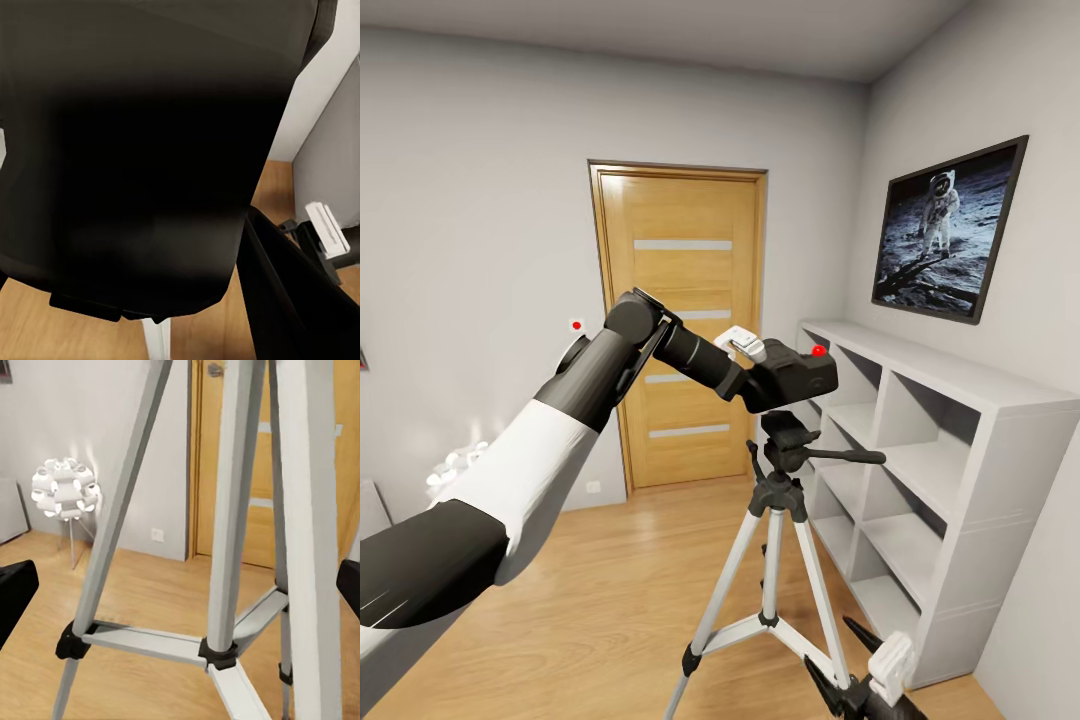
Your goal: Attach the digital camera to the camera tripod in the bedroom.
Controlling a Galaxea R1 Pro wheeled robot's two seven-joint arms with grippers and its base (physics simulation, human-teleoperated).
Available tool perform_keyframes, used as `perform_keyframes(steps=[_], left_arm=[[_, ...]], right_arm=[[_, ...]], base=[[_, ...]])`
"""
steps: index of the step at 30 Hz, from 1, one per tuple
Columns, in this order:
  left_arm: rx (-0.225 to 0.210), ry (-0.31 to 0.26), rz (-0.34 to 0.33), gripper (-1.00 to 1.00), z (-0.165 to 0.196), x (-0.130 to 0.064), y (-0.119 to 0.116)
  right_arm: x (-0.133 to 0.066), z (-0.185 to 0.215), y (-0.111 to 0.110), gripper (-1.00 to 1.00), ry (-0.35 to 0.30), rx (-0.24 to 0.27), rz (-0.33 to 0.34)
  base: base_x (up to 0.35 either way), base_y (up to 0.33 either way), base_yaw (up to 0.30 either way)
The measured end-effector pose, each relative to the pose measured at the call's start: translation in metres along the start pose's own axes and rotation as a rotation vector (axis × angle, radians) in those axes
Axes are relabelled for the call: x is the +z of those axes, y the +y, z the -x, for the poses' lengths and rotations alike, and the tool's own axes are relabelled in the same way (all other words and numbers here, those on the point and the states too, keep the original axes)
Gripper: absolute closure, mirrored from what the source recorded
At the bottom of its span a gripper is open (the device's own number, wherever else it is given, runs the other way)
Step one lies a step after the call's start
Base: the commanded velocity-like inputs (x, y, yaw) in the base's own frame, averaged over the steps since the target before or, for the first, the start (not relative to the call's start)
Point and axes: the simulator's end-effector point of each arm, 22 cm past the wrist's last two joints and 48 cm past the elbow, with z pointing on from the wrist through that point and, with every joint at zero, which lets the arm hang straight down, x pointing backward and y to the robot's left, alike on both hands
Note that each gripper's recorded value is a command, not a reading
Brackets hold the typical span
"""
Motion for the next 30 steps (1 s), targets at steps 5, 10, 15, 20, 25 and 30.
perform_keyframes(steps=[5,10,15,20,25,30], left_arm=[[0.0,0.0,0.0,1.0,0.0,0.0,0.0],[0.0,0.001,0.0,1.0,0.0,0.0,0.0],[0.0,0.0,0.0,1.0,0.0,0.0,0.0],[0.0,0.0,0.0,1.0,0.0,0.0,0.0],[0.0,0.0,0.0,1.0,0.0,0.0,0.0],[0.0,0.0,-0.001,1.0,0.0,0.0,0.0]], right_arm=[[0.016,0.008,-0.014,-1.0,0.003,0.017,-0.04],[0.024,0.016,-0.022,-1.0,-0.005,0.014,-0.052],[0.029,0.022,-0.025,-1.0,-0.013,0.009,-0.055],[0.031,0.025,-0.029,-1.0,-0.018,0.006,-0.062],[0.033,0.024,-0.034,-1.0,-0.009,0.013,-0.079],[0.04,0.024,-0.04,-1.0,0.014,0.03,-0.083]], base=[[0.0,0.0,0.0],[0.0,0.0,0.0],[0.0,0.0,0.0],[0.0,0.0,0.0],[0.0,0.0,0.0],[0.0,0.0,0.0]])
